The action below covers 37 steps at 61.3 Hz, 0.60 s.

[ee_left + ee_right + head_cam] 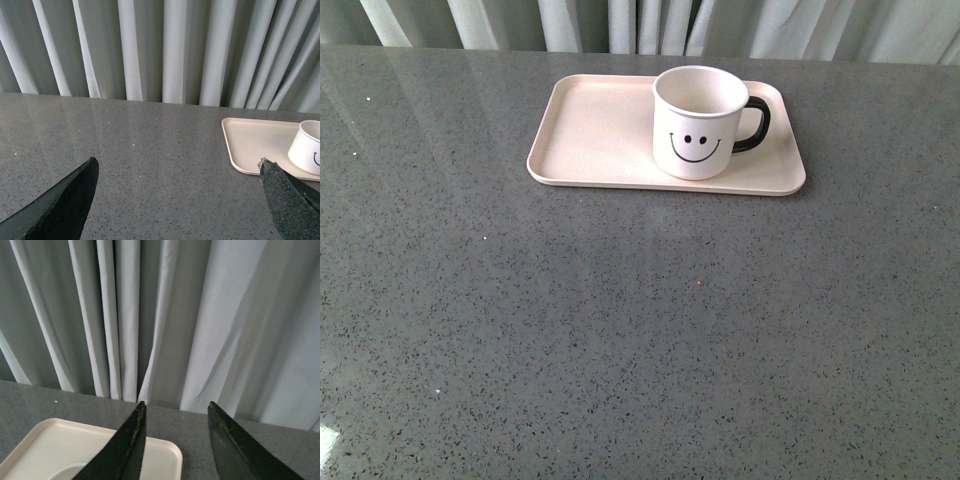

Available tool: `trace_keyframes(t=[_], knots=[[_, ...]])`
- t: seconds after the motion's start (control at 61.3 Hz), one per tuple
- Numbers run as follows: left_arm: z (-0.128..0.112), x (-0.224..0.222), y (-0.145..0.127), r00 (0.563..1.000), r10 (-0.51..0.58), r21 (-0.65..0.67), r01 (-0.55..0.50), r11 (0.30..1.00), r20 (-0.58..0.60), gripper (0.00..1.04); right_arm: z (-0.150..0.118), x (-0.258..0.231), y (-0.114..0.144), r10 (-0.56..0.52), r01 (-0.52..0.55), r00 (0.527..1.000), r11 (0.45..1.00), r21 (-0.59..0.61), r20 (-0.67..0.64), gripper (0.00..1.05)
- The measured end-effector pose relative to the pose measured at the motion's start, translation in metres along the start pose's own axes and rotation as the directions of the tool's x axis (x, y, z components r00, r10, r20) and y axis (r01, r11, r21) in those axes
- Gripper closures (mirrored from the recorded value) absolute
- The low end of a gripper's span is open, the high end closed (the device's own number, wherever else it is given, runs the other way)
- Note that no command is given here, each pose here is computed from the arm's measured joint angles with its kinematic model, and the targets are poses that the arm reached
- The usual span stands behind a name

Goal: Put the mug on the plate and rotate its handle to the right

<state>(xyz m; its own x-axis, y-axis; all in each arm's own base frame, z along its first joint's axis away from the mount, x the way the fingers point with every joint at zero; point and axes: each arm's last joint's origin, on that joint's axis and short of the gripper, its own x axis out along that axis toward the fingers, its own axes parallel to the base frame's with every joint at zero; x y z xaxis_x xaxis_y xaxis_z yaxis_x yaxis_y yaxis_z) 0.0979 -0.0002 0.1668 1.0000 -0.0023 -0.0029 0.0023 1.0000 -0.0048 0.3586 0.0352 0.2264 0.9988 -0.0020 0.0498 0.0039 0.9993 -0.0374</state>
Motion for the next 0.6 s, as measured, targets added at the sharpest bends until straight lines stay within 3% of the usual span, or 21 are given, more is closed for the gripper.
trace_keyframes(t=[0.179, 0.604], knots=[[0.0, 0.0, 0.0, 1.0, 0.0, 0.0, 0.0, 1.0, 0.0, 0.09, -0.031, -0.06, -0.012, 0.007, -0.006, 0.998, 1.0, 0.019, -0.063, 1.03], [0.0, 0.0, 0.0, 1.0, 0.0, 0.0, 0.0, 1.0, 0.0, 0.09, -0.044, -0.145, -0.034, 0.002, -0.001, 0.998, 1.0, 0.027, -0.06, 1.03]])
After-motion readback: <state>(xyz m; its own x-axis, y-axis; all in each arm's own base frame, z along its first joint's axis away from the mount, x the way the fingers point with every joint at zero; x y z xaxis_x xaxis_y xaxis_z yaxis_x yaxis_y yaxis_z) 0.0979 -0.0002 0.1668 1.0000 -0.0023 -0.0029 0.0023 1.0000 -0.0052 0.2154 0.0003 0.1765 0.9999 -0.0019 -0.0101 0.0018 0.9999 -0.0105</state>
